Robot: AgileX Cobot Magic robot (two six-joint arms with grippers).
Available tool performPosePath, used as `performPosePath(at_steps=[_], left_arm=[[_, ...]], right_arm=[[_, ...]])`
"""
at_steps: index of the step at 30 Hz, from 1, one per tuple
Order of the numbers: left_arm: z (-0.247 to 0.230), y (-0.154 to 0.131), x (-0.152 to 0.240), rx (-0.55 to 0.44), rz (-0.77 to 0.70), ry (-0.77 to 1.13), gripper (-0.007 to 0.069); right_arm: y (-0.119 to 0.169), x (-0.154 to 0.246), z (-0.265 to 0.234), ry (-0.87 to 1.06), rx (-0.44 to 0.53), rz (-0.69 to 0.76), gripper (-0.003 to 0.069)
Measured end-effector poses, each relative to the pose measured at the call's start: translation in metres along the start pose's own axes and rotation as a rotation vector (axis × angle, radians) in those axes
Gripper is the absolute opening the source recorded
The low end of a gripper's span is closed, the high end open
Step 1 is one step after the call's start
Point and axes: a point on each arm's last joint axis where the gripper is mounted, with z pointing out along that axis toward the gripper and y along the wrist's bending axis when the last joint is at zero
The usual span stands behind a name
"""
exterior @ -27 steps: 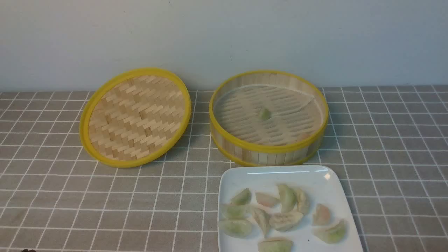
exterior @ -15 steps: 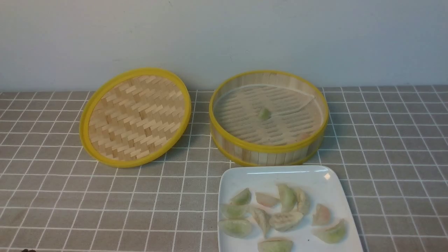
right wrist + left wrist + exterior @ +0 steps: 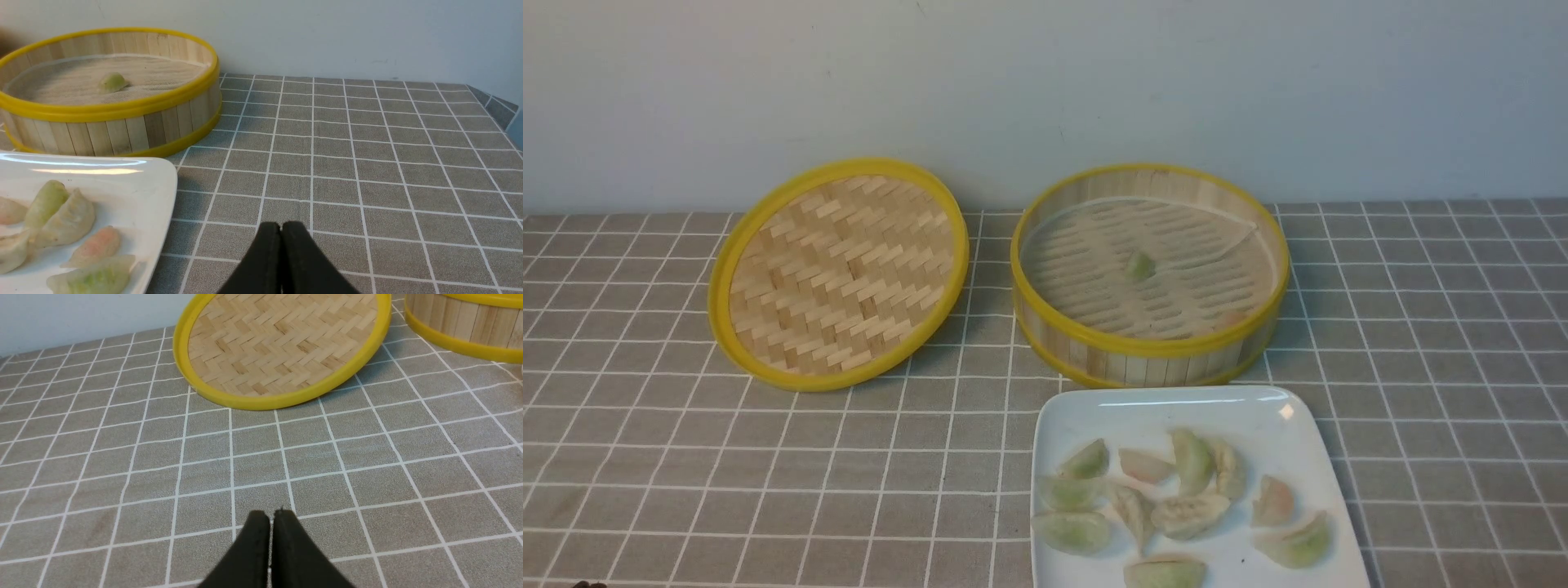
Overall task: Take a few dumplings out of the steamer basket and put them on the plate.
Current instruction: Use the right arm to grab a dumpling from inside the steamer
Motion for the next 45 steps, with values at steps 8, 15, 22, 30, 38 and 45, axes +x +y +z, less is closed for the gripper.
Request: performPosePath(at_steps=[8,15,22,30,38,45], left_arm=[[0.000,0.000,0.000,0.000,0.000,0.000,-0.0005],[0.000,0.000,0.000,0.000,0.000,0.000,-0.0005],[0.000,0.000,0.000,0.000,0.000,0.000,-0.0005],[0.000,0.000,0.000,0.000,0.000,0.000,-0.0005],[0.000,0.000,0.000,0.000,0.000,0.000,-0.0005],[0.000,0.000,0.000,0.000,0.000,0.000,-0.0005]], right_arm=[[0.002,-0.003,0.001,-0.054,-0.031,0.129,-0.0013],[0.001,-0.027,-0.004,-0.304,-0.104,0.562,-0.0013],[-0.005,-0.039,-0.009,-0.462,-0.106,0.663,-0.0013],[0.002,-0.096,-0.017,-0.383,-0.141,0.611,-0.0013],[0.021,-0.196,0.061,0.270,-0.128,0.342,-0.0010],[0.035,-0.235,0.183,0.734,-0.166,0.263,-0.0009]])
